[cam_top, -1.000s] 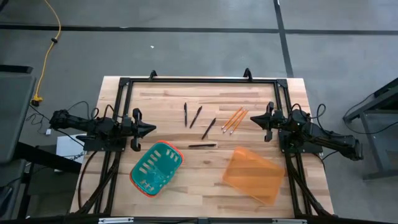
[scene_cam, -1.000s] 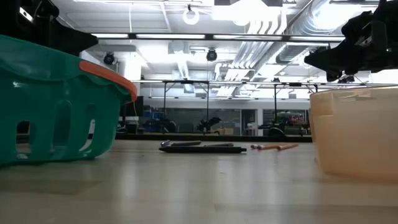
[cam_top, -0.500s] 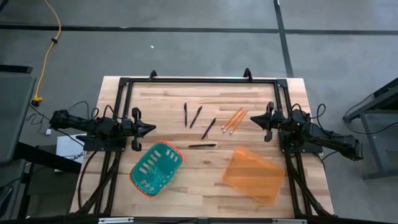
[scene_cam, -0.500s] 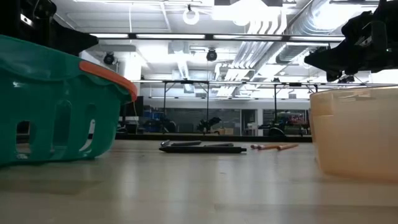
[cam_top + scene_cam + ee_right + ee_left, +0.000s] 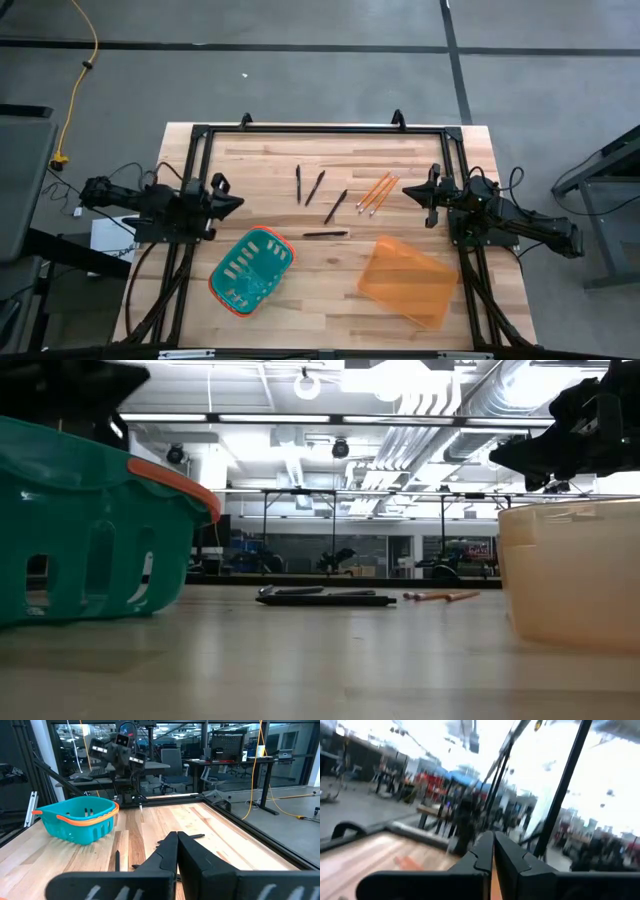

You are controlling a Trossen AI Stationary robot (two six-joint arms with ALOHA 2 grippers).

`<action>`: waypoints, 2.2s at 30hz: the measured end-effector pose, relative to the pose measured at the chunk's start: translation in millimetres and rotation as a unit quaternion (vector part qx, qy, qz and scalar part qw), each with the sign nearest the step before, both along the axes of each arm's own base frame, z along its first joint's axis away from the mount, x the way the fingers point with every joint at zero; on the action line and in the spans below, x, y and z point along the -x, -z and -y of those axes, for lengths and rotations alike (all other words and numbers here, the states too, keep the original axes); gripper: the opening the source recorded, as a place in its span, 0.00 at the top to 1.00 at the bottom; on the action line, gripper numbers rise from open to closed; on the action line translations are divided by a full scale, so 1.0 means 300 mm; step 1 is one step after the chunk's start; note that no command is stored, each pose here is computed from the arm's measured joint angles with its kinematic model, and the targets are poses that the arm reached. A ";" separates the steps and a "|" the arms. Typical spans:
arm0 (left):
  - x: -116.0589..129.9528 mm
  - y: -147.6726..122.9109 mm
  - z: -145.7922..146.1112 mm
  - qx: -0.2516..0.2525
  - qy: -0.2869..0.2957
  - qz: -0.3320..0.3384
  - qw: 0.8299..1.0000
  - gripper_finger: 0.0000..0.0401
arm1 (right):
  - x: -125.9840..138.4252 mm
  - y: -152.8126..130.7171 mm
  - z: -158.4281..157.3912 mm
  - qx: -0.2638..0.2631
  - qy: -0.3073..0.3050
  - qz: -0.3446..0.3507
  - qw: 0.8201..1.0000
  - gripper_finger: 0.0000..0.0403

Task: Sort pens & pencils
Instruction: Put the bottom black ballpen into the blue bin

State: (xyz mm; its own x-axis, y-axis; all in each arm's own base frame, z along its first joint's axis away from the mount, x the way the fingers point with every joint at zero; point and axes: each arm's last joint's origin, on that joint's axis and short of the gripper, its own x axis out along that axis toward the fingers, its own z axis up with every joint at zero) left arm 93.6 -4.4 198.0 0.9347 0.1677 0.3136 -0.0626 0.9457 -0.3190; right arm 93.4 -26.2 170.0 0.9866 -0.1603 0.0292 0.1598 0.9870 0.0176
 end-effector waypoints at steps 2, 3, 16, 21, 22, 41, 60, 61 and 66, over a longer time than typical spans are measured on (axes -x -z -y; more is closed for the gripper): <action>0.008 -0.021 -0.001 0.005 0.000 0.036 0.999 0.99 | 0.000 0.000 0.000 0.000 0.000 0.000 1.000 1.00; 0.011 -0.028 -0.002 0.007 -0.001 0.047 0.999 0.99 | 0.000 0.000 0.000 0.000 0.000 0.000 1.000 1.00; 0.012 -0.031 -0.002 0.062 0.021 0.062 0.996 0.99 | 0.000 0.000 0.000 0.000 0.000 0.000 1.000 1.00; 0.013 -0.031 -0.002 0.080 0.028 0.065 0.994 0.99 | 0.000 0.000 0.000 0.000 0.000 0.000 1.000 1.00; 0.013 -0.032 -0.002 0.080 0.028 0.067 0.994 0.99 | 0.000 0.000 0.000 0.000 0.000 0.000 1.000 1.00; -0.181 -0.122 0.007 0.088 -0.087 -0.220 0.968 0.99 | 0.000 0.000 0.000 0.000 0.000 0.000 1.000 1.00; -0.608 -0.123 0.091 0.053 0.006 -0.539 0.841 0.86 | 0.000 0.000 0.000 0.000 0.000 0.000 1.000 1.00; -0.628 -0.123 0.095 0.050 0.013 -0.553 0.832 0.83 | 0.000 0.000 0.000 0.000 0.000 0.000 1.000 1.00; -0.725 -0.125 0.113 0.045 0.032 -0.610 0.791 0.73 | 0.000 0.000 0.000 0.000 0.000 0.000 1.000 1.00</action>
